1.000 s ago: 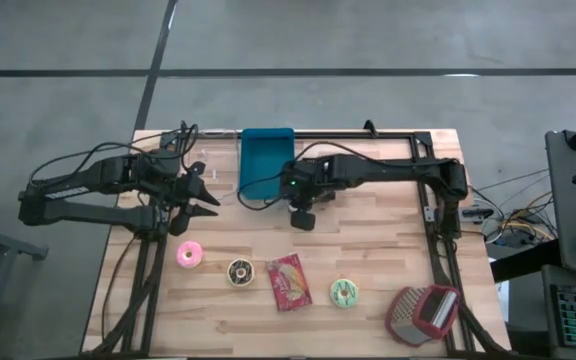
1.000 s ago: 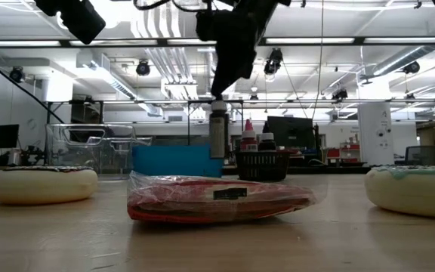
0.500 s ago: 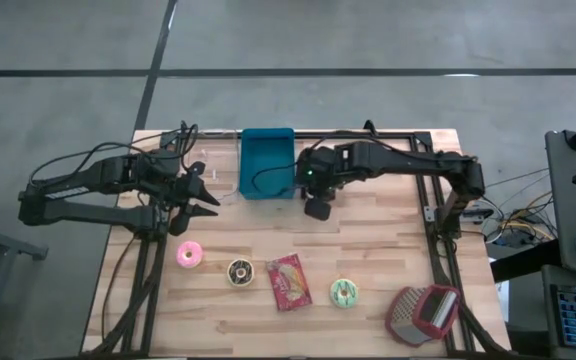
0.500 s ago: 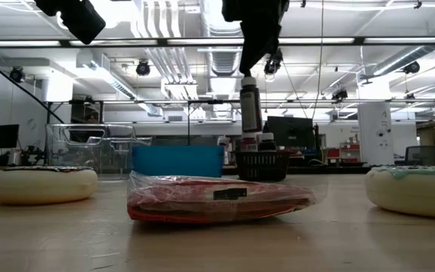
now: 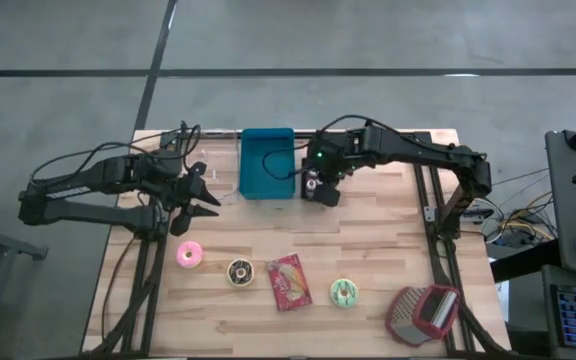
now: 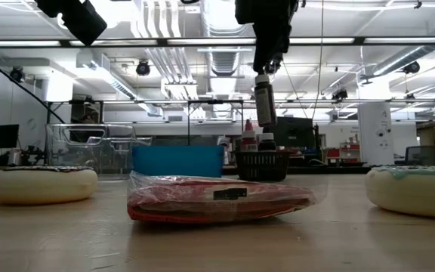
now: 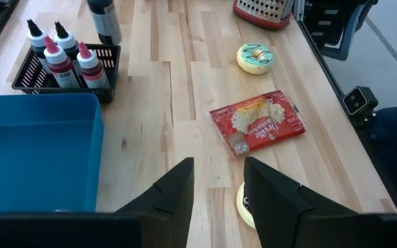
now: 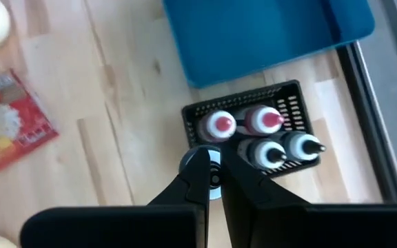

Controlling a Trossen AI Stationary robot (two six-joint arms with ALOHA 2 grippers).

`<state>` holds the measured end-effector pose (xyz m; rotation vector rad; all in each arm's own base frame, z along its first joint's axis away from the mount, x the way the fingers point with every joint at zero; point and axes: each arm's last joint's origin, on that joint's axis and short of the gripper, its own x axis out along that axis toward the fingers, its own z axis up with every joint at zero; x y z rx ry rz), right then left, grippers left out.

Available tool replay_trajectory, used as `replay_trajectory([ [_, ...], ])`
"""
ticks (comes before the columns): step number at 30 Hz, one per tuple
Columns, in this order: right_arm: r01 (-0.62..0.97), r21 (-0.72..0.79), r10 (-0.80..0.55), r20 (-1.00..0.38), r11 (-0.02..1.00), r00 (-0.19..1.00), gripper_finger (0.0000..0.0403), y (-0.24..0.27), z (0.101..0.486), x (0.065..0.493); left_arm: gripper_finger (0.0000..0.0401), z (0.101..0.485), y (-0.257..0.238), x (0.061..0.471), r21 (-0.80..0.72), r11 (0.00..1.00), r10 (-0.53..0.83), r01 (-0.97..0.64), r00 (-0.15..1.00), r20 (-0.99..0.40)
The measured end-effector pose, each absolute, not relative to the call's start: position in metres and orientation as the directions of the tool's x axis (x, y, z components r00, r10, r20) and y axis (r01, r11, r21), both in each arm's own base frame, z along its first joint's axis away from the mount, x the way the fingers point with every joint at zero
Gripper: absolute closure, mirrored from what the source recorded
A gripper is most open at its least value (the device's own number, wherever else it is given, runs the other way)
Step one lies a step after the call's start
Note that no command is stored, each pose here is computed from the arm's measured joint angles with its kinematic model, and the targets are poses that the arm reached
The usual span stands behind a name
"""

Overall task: Pick & Place Food Item
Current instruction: Put the black food coloring into the black bin

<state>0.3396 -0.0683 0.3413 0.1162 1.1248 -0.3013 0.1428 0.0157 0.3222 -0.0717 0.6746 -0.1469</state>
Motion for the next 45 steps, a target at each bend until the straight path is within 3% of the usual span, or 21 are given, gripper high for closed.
replay_trajectory([
  [9, 0.283, -0.061, -0.179, -0.892, 0.957, 0.415, 0.039, -0.074, 0.338, 0.335, 0.0268, 0.322, 0.016, 0.143, -0.114, 0.987, -0.159, 0.112, 0.771, -0.617],
  [22, 0.299, -0.042, -0.217, -0.785, 0.953, 0.581, 0.039, -0.073, 0.319, 0.287, 0.0268, 0.322, 0.016, 0.143, -0.114, 0.987, -0.159, 0.112, 0.771, -0.617],
  [31, 0.318, -0.019, -0.197, -0.82, 0.948, 0.537, 0.039, -0.08, 0.29, 0.277, 0.0268, 0.322, 0.016, 0.143, -0.114, 0.987, -0.159, 0.112, 0.77, -0.618],
  [45, 0.314, -0.006, -0.179, -0.831, 0.949, 0.527, 0.039, -0.094, 0.302, 0.294, 0.0268, 0.322, 0.016, 0.143, -0.114, 0.987, -0.159, 0.112, 0.77, -0.618],
])
